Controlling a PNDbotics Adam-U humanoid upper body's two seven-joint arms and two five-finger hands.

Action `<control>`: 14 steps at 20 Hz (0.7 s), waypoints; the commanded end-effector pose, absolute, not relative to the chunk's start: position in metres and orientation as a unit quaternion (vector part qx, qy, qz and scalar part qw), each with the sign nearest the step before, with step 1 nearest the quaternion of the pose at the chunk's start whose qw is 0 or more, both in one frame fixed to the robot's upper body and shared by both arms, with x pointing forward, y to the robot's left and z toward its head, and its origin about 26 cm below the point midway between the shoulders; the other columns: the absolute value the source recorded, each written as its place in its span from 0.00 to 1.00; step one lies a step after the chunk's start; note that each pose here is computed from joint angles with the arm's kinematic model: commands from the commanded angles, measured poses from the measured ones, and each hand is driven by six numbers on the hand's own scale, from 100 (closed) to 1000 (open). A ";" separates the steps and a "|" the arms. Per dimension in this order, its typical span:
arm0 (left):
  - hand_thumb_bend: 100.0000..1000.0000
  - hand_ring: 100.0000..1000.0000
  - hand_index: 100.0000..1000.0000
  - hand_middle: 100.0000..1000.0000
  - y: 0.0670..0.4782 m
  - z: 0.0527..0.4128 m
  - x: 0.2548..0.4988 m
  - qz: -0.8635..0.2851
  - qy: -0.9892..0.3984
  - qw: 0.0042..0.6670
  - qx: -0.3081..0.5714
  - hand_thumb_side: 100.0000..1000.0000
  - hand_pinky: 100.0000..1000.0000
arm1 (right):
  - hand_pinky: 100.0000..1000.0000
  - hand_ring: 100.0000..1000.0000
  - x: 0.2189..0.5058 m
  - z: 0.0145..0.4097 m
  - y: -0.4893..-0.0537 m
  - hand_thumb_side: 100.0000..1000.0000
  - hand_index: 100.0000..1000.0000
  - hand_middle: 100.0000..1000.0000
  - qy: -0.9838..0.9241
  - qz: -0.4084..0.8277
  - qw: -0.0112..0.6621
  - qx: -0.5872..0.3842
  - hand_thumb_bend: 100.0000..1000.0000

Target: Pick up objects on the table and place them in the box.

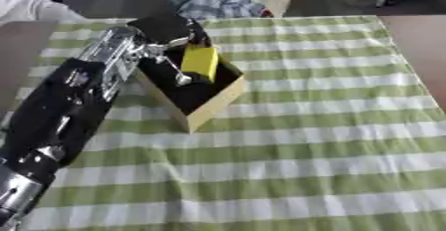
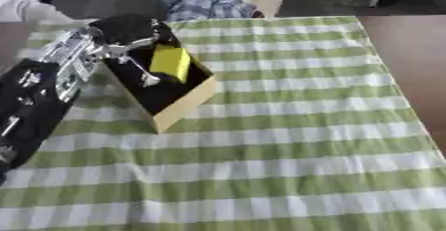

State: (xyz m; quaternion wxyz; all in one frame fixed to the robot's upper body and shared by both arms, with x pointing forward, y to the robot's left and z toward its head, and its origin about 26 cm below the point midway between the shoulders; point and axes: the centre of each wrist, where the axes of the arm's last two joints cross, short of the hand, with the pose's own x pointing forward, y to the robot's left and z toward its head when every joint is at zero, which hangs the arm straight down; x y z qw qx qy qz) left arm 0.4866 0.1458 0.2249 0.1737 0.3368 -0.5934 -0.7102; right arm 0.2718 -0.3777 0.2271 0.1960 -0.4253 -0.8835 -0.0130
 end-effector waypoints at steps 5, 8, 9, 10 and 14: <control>0.11 0.47 0.64 0.44 0.147 0.232 0.488 -0.713 -0.571 0.169 0.370 0.17 0.36 | 0.54 0.53 0.269 0.235 -0.379 0.72 0.73 0.55 -0.886 -0.012 0.182 -0.427 0.00; 0.13 0.69 0.77 0.68 0.147 0.230 0.489 -0.719 -0.559 0.171 0.377 0.22 0.55 | 0.54 0.53 0.268 0.235 -0.379 0.72 0.73 0.55 -0.885 -0.013 0.183 -0.427 0.00; 0.15 0.75 0.81 0.73 0.147 0.229 0.489 -0.723 -0.553 0.170 0.377 0.23 0.62 | 0.54 0.53 0.268 0.235 -0.379 0.72 0.73 0.55 -0.885 -0.013 0.183 -0.427 0.00; 0.15 0.78 0.83 0.77 0.147 0.229 0.489 -0.727 -0.548 0.170 0.376 0.24 0.65 | 0.54 0.53 0.268 0.235 -0.379 0.72 0.73 0.55 -0.885 -0.013 0.184 -0.427 0.00; 0.27 0.90 0.89 0.89 0.147 0.234 0.488 -0.734 -0.531 0.178 0.384 0.30 0.76 | 0.54 0.53 0.268 0.234 -0.379 0.72 0.73 0.55 -0.885 -0.014 0.184 -0.428 0.00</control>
